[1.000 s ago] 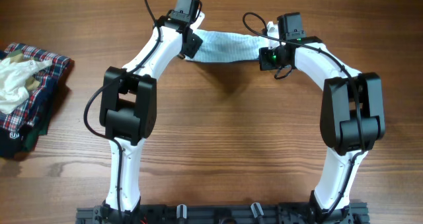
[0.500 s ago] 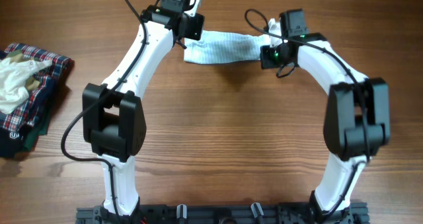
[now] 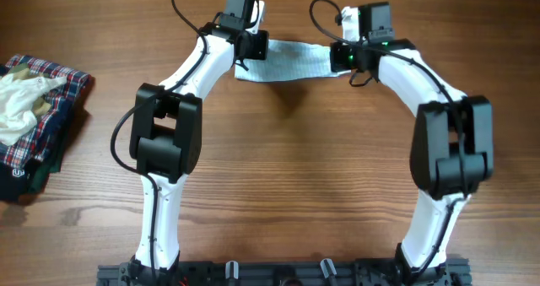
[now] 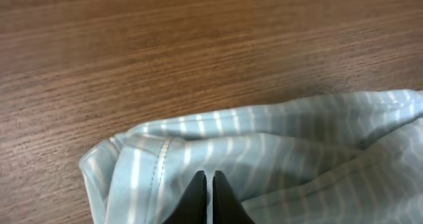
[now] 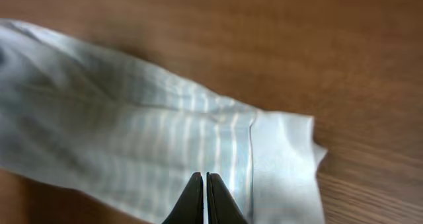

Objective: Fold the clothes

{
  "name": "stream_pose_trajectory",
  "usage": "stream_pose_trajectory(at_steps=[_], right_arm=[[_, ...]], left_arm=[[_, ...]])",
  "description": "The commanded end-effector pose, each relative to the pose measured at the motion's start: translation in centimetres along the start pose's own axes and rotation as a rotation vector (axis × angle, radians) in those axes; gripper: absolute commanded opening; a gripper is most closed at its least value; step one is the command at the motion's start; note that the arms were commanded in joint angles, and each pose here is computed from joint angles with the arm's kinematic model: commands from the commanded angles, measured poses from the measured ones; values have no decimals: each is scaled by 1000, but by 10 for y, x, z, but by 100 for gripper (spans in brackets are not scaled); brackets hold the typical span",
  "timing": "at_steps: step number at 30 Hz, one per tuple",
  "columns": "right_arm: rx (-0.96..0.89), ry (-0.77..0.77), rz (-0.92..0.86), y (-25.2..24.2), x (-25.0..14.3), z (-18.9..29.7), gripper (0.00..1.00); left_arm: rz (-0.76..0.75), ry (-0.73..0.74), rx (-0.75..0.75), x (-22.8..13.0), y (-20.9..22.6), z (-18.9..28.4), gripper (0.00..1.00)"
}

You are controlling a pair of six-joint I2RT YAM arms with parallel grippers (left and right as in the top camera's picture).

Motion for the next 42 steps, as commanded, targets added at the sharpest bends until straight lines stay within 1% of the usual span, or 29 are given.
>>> stream_pose_trajectory(at_steps=[1, 3, 6, 9, 10, 13, 15, 17, 21, 24, 28, 30, 32, 35, 38, 40, 41, 42], right_arm=[[-12, 78, 8, -8, -30, -32, 4], [-11, 108, 1, -9, -41, -40, 4], [-13, 123, -2, -10, -45, -41, 4], [-83, 161, -15, -21, -54, -40, 4], [-111, 194, -17, -26, -61, -38, 4], [-114, 252, -24, -26, -75, -35, 4], [-114, 278, -30, -25, -81, -33, 4], [-114, 337, -40, -24, -94, -29, 4], [-116, 428, -72, -23, -115, -21, 4], [-103, 488, -94, -19, -127, -14, 4], [-114, 512, -153, -14, -126, 7, 4], [-121, 492, -177, -9, -115, 27, 4], [-124, 456, -172, -7, -103, 39, 4], [-122, 425, -167, -6, -95, 43, 4], [-115, 394, -139, -6, -87, 41, 8], [-114, 356, -135, -5, -76, 46, 8], [-113, 331, -131, -4, -69, 52, 9], [-112, 314, -129, -3, -64, 56, 10]], left_arm=[[27, 21, -5, -9, 6, -13, 5], [29, 38, -2, -16, 8, -20, 5], [37, 78, 4, -29, 12, -30, 5], [46, 109, 11, -36, 15, -29, 4], [55, 149, 16, -45, 17, -28, 4], [62, 224, 24, -63, 16, -24, 4], [85, 246, 28, -67, 14, -19, 4], [119, 309, 12, -78, 8, -8, 4], [145, 445, -89, -104, -18, 9, 4], [158, 517, -89, -120, -34, 17, 4], [130, 489, -100, -110, -47, 28, 4], [119, 454, -74, -103, -43, 27, 4], [120, 450, -67, -102, -40, 27, 4], [104, 428, -14, -98, -32, 26, 4], [94, 407, -17, -91, -33, 33, 4], [88, 362, -26, -78, -36, 42, 9], [83, 322, -34, -66, -38, 50, 16], [80, 298, -39, -59, -40, 57, 29]])
Point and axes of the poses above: each gripper's point midway between its finger pads, its own z axis back along the fingers, its own y axis along the line the jaws close on, x = y × z, the point moved 1 cm from there along z, back along the fingers, and after that the axes turned 1 degree about -z, right-handed, at the moved point
